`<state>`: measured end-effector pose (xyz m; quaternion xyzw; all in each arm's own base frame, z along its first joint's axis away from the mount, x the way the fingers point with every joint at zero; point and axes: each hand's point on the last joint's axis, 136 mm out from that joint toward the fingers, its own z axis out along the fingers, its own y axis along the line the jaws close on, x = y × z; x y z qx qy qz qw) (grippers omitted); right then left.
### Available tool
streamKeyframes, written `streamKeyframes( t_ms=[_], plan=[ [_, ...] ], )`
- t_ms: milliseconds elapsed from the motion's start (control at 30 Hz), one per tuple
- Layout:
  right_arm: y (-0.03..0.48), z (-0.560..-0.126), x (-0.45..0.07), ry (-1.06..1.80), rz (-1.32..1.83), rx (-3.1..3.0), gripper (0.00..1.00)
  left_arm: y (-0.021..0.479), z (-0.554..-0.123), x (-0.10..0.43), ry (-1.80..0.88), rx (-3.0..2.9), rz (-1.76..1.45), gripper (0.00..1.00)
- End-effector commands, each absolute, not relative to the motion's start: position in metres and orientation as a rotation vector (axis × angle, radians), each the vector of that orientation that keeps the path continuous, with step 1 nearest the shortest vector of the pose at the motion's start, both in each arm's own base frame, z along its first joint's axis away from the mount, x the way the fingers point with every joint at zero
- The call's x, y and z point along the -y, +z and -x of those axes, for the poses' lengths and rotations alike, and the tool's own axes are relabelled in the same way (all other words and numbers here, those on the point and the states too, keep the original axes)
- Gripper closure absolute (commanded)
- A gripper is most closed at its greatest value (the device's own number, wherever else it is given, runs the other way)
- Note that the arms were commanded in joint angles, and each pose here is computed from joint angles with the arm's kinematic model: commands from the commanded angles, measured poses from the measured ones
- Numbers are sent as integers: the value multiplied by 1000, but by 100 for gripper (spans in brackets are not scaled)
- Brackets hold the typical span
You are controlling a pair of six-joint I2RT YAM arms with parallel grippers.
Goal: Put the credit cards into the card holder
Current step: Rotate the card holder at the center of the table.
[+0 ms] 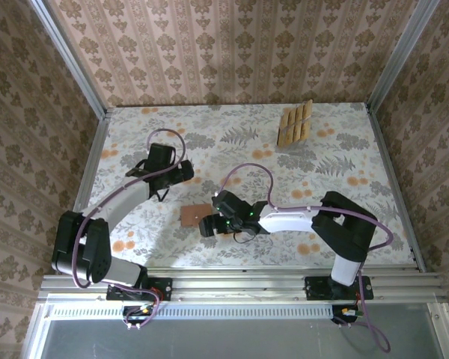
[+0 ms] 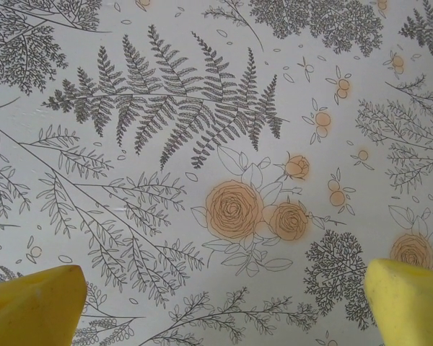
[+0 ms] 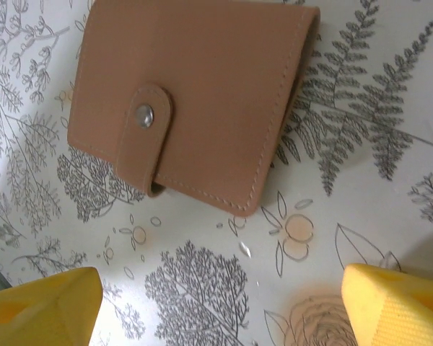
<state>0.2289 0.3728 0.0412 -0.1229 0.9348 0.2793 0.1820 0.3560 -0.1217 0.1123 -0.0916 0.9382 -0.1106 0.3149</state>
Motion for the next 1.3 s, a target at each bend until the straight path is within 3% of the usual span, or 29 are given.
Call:
streamKeyframes(
  t_ms=[0,467,667,900,1267],
  plan=[
    [41,-234,-383,812,316,-2636,12,109,-348,120,-308,-2496,199,0],
    [42,-196,-432,937,491,-2666,13,112,-355,102,-286,-2482,221,0],
    [33,-201,-442,917,501,-2675,14,114,-356,101,-282,-2486,199,0],
    [40,-238,-437,900,381,-2646,14,114,-356,114,-336,-2514,102,0],
    [56,-333,-407,896,150,-2572,14,83,-346,129,-435,-2603,84,0]
  ],
)
